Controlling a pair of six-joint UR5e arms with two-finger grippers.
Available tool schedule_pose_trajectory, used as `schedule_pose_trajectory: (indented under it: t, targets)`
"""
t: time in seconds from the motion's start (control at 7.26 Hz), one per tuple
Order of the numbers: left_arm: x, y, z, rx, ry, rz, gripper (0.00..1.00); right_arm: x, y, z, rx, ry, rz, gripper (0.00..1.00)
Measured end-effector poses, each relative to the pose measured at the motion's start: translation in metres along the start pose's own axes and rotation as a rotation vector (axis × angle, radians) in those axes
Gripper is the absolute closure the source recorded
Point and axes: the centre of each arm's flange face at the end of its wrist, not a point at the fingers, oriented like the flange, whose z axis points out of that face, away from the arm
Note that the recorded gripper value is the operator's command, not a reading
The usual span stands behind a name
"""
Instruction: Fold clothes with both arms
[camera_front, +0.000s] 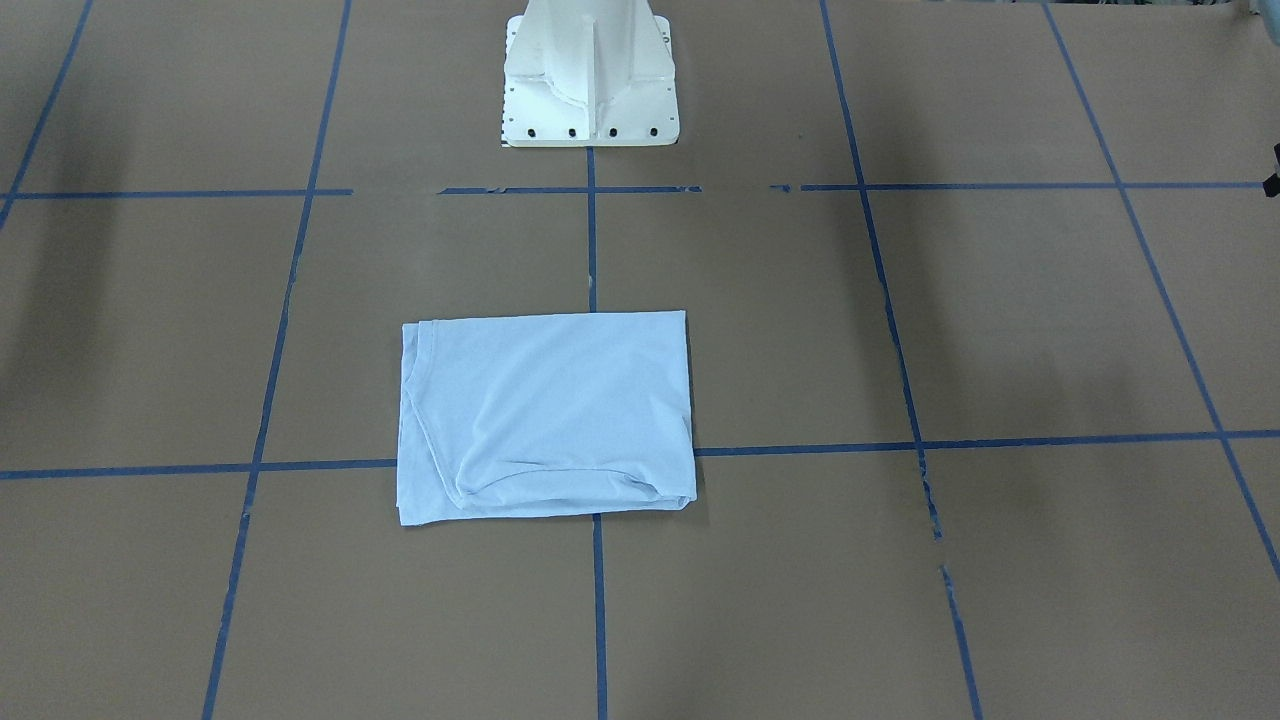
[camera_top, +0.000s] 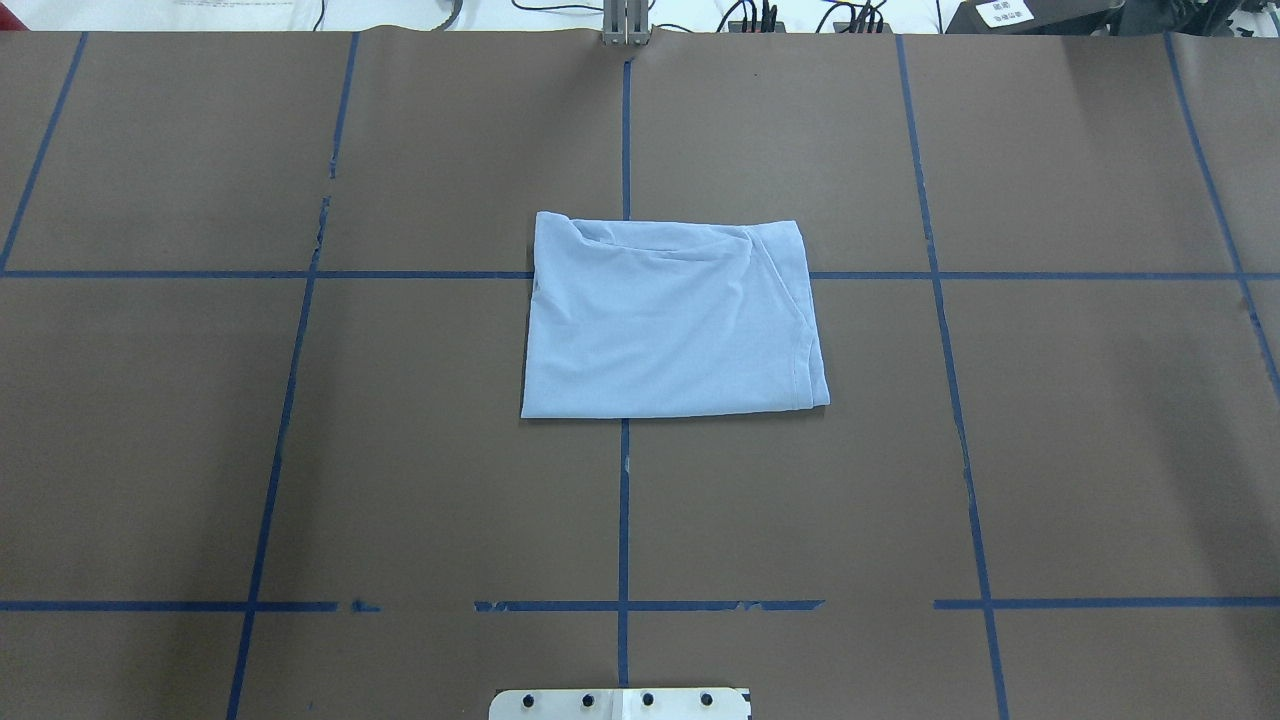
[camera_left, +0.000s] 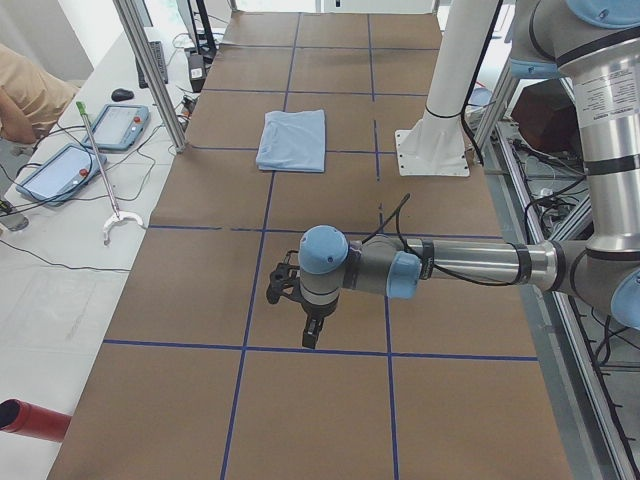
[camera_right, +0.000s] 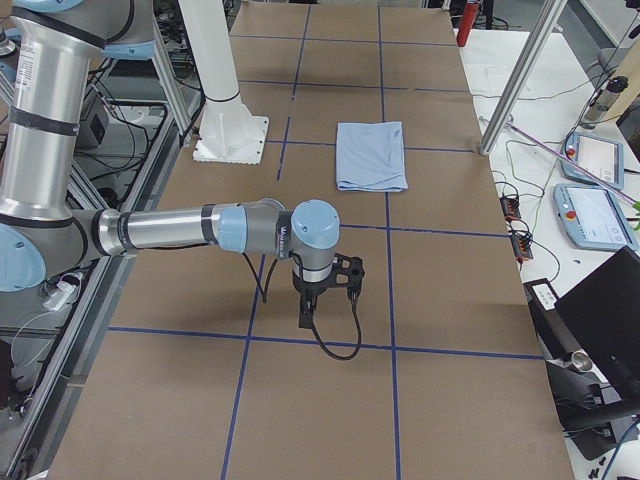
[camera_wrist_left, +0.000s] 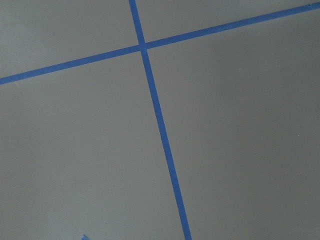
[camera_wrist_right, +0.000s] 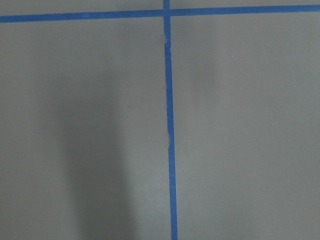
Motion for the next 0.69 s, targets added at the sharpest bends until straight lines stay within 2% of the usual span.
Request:
schedule_pose_trajectory:
  t: [0.69]
  targets:
    - [0.0022,-0.0011,-0.0026,0.005,0.0,0.004,0.0,-0.0007,-0.0005,-0.0007,0.002,0.0,-0.002,0.0]
